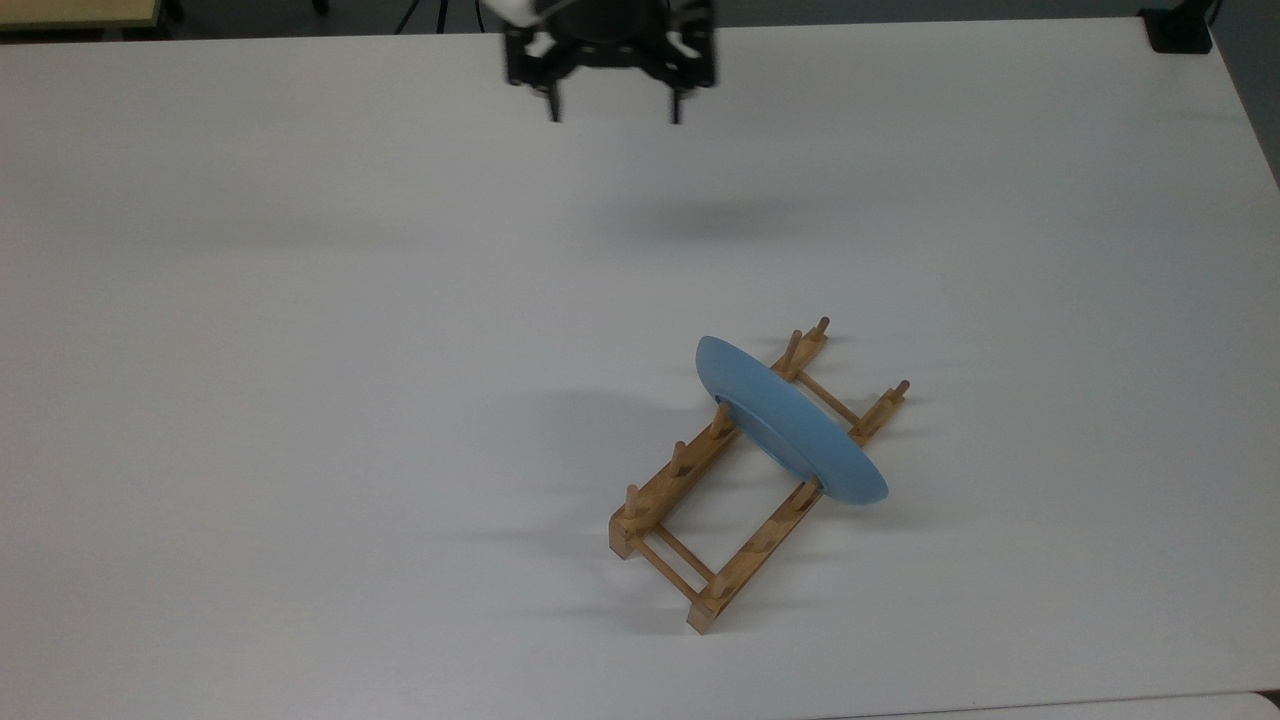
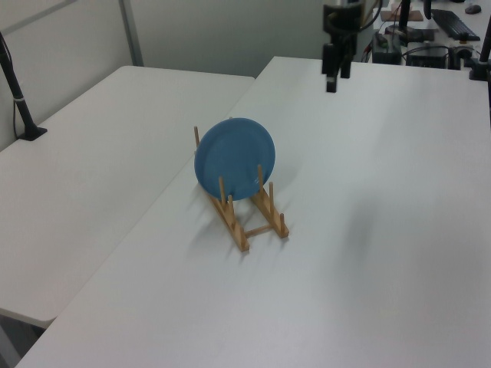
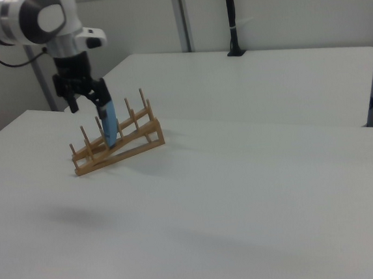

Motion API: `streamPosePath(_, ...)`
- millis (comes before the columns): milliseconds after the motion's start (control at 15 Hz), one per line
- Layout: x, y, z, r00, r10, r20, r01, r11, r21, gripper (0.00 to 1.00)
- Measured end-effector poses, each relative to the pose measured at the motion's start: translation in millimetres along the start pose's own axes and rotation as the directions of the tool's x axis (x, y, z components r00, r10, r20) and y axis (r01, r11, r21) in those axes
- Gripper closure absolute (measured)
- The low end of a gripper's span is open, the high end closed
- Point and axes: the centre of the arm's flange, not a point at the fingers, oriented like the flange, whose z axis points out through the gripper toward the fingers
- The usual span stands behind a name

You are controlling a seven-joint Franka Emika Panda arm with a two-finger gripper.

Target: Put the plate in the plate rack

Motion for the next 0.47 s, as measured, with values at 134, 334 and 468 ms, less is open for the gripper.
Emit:
streamPosePath(134,-1.1,34.0,1.7,1.0,0.008,0.008,-0.008,1.0,0.001,0.0)
streamPosePath(334,0.5,68.0,4.7,1.0,0.026,0.015,-0.026,1.0,0.002,0.0)
streamPosePath(468,0.5,74.0,5.0,1.0,0.026,0.016,-0.026,1.0,0.002,0.0)
